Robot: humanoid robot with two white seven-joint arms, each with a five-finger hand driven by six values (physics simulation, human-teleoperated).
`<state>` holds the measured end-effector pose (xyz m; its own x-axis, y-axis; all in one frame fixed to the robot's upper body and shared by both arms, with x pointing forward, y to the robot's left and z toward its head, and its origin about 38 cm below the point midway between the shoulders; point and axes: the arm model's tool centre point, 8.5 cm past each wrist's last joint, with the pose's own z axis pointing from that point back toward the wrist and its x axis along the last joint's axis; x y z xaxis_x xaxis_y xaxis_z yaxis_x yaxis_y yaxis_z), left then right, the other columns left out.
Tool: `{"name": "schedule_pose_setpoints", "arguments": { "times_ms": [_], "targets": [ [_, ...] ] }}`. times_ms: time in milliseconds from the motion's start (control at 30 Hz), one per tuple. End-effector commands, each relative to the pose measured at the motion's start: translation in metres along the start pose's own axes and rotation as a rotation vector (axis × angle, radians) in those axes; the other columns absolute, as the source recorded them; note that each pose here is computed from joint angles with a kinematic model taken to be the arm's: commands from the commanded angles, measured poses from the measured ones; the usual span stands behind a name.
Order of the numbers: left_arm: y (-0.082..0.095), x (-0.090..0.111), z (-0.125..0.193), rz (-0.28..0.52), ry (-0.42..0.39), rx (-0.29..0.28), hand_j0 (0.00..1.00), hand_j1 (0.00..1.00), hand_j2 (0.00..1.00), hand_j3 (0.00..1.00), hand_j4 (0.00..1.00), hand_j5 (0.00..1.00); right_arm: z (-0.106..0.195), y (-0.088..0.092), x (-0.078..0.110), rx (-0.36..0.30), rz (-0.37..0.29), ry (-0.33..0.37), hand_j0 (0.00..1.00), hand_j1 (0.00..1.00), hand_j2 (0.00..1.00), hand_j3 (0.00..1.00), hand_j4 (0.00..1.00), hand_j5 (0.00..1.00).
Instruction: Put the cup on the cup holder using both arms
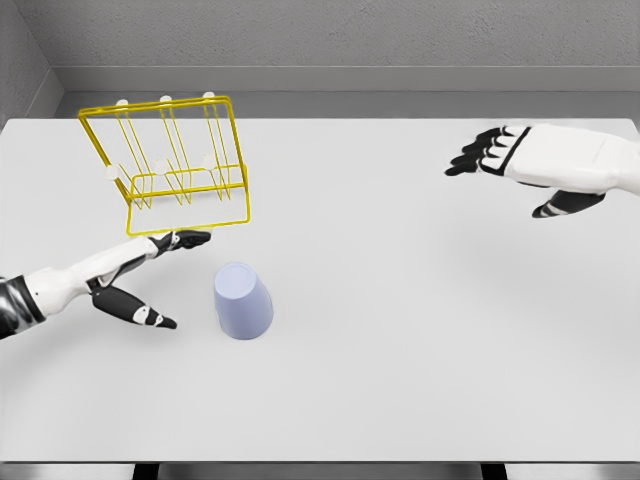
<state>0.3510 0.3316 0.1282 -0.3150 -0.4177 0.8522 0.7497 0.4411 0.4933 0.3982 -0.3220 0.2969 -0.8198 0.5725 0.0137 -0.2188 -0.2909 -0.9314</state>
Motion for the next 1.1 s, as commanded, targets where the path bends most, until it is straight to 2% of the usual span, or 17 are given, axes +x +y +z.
{"name": "schedule_pose_setpoints", "arguments": {
  "times_ms": [0,67,200,367,500,667,867,1067],
  "targets": [
    [0.001,0.003,0.006,0.000,-0.018,-0.008,1.00,1.00,1.00,1.00,1.00,1.00,0.004,-0.002,-0.002,-0.006,-0.003,0.010,1.00,1.00,1.00,1.00,1.00,1.00],
    [0.001,0.007,0.012,-0.012,-0.017,-0.021,1.00,1.00,1.00,1.00,1.00,1.00,0.003,0.010,-0.002,0.011,-0.029,0.008,1.00,1.00,1.00,1.00,1.00,1.00],
    [-0.005,0.008,0.011,0.015,-0.048,-0.018,1.00,1.00,1.00,1.00,1.00,1.00,0.003,0.016,-0.005,0.017,-0.046,0.018,1.00,1.00,1.00,1.00,1.00,1.00],
    [-0.009,0.009,0.011,0.064,-0.070,-0.009,1.00,1.00,1.00,1.00,1.00,1.00,0.004,0.016,-0.005,0.019,-0.046,0.018,1.00,1.00,1.00,1.00,1.00,1.00],
    [-0.014,0.010,-0.004,0.111,-0.106,0.012,1.00,1.00,1.00,1.00,1.00,1.00,0.004,0.017,-0.005,0.020,-0.047,0.018,1.00,1.00,1.00,1.00,1.00,1.00],
    [-0.021,0.006,-0.008,0.147,-0.094,0.013,1.00,1.00,1.00,1.00,1.00,1.00,0.003,0.017,-0.005,0.019,-0.047,0.017,1.00,1.00,1.00,1.00,1.00,1.00],
    [-0.030,0.005,-0.032,0.212,-0.112,0.034,1.00,1.00,1.00,1.00,1.00,1.00,0.003,0.017,-0.005,0.019,-0.047,0.017,1.00,1.00,1.00,1.00,1.00,1.00],
    [-0.037,-0.002,-0.036,0.246,-0.099,0.038,1.00,1.00,1.00,1.00,1.00,1.00,0.003,0.020,-0.004,0.024,-0.052,0.015,1.00,1.00,1.00,1.00,1.00,1.00]
  ]
}}
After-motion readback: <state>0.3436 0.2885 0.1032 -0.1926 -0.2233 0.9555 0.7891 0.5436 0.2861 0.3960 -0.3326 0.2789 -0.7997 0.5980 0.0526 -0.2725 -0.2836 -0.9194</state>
